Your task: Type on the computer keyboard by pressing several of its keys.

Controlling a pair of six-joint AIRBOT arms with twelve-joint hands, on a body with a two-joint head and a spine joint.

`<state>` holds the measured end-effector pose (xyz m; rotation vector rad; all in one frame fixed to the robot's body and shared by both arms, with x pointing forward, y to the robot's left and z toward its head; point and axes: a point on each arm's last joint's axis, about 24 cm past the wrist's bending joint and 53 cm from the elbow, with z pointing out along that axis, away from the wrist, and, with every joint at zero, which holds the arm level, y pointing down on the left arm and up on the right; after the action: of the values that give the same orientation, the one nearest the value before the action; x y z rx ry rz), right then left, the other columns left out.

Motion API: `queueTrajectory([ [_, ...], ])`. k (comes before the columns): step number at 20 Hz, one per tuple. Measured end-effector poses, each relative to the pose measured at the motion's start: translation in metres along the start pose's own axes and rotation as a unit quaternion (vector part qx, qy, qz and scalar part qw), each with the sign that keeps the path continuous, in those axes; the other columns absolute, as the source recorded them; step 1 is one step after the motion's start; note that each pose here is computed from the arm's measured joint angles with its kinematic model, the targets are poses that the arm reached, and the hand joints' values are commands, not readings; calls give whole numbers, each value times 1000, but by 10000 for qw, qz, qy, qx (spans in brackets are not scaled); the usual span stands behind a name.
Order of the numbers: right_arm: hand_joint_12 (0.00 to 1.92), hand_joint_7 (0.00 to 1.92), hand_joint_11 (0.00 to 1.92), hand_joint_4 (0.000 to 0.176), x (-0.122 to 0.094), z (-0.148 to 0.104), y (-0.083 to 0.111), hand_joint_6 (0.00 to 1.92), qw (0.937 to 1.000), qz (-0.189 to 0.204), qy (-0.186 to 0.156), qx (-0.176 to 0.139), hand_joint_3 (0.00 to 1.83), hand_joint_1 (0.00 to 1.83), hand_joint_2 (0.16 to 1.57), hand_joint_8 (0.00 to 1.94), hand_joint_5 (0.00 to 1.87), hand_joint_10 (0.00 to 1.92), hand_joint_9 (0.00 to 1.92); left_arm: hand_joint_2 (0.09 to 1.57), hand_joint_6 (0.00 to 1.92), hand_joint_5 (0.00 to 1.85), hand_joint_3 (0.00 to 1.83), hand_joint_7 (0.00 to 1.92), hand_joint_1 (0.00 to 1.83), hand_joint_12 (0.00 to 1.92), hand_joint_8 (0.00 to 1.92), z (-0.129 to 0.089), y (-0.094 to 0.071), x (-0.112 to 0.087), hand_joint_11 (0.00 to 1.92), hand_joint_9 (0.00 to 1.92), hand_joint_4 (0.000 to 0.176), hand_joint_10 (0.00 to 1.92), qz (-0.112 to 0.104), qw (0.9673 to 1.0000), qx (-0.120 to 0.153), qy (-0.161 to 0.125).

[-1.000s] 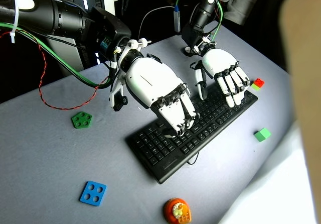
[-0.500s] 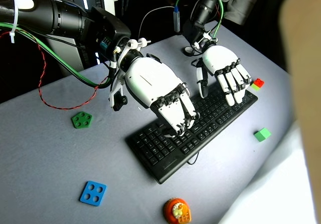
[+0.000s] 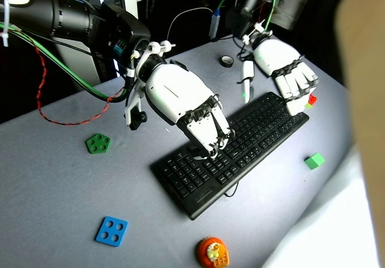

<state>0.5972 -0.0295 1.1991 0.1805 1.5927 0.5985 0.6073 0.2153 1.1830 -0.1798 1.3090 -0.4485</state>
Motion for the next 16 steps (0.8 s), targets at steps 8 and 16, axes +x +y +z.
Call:
queueTrajectory([
  [8, 1921, 1381, 1268, 0, 1, -2, 2, 1732, 9999, -9, 82, -83, 21, 61, 1367, 1726, 1117, 1920, 1342, 1385, 1103, 929, 7, 1032, 204, 1844, 1257, -2, -2, -26, 689, 916, 0, 1558, 49, 10000, 43, 18],
  [16, 1921, 1348, 1368, 0, 1, -2, 3, 1848, 9999, 0, 89, -105, 16, 261, 1451, 1853, 1106, 1921, 1382, 1461, 1323, 928, 1, 1072, 212, 1917, 1439, 7, 0, -48, 852, 1018, 0, 1693, -59, 9999, 7, -131],
])
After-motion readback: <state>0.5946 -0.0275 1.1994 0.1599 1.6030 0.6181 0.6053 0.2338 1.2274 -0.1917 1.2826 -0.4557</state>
